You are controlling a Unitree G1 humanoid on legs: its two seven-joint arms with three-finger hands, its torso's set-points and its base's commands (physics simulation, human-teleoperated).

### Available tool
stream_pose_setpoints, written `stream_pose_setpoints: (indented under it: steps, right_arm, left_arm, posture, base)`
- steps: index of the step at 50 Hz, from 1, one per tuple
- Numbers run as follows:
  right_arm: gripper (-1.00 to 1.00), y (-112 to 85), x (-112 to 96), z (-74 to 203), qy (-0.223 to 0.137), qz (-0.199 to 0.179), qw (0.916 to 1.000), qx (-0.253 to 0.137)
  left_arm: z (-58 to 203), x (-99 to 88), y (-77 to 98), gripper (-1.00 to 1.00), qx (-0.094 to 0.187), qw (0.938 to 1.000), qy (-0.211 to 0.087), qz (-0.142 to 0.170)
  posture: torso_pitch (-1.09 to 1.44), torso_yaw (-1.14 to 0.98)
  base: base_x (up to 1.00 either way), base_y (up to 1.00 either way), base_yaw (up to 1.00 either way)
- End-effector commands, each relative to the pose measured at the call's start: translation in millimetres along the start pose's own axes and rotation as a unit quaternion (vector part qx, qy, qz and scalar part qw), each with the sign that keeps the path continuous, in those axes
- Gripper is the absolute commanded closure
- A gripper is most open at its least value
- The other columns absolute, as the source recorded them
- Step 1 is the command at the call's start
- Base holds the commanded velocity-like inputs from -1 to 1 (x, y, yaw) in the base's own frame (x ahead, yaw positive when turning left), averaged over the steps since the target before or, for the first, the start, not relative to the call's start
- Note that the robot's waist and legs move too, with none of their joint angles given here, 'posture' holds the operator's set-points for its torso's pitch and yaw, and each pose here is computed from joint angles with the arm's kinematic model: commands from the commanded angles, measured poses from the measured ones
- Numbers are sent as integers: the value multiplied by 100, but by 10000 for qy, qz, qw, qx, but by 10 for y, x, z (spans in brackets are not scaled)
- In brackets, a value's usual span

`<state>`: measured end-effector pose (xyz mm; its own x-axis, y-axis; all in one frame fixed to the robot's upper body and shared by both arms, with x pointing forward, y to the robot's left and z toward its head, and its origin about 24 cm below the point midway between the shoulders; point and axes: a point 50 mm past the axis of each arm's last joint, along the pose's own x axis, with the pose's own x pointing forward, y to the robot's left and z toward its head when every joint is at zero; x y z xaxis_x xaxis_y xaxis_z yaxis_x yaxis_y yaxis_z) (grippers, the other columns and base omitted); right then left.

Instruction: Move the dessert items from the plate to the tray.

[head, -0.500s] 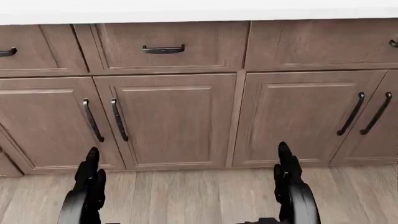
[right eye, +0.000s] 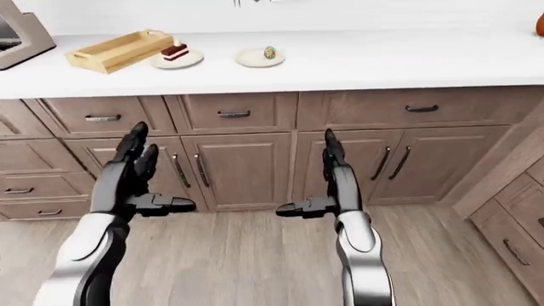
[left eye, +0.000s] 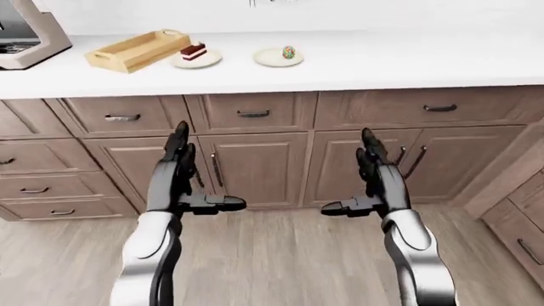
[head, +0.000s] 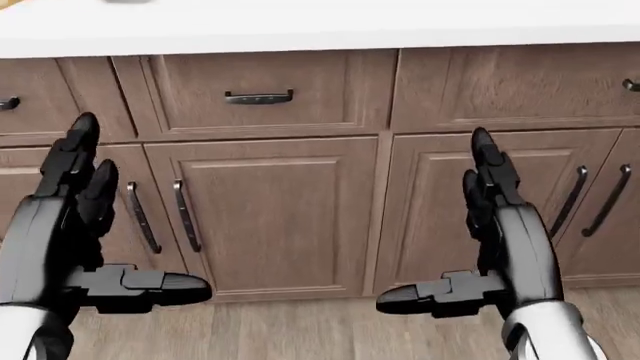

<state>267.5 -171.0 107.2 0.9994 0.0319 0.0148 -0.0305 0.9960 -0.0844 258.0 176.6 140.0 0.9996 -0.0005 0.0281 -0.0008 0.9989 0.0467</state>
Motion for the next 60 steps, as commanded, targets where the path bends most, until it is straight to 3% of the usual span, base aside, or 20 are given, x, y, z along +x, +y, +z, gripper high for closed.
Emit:
stream_pose_setpoints:
  steps: [1, 23, 60]
  right_arm:
    - [-100, 0, 6, 255, -426, 46, 9990, -116]
    - [-100, -201, 3, 932, -946, -75, 9951, -266]
    - [-100, -364, -68, 1278, -1142, -102, 9922, -481]
  left_arm:
    - [199, 2, 9, -100, 7, 9995, -305, -15]
    - [920, 149, -74, -100, 162, 9978, -586, -276]
    - [1301, 142, -51, -100, 337, 9953, -860, -289]
  posture:
    - [0, 0]
    - [0, 0]
    - [0, 0]
  base:
    - [20, 0, 0]
    - [31, 5, 32]
    - [49, 0, 0]
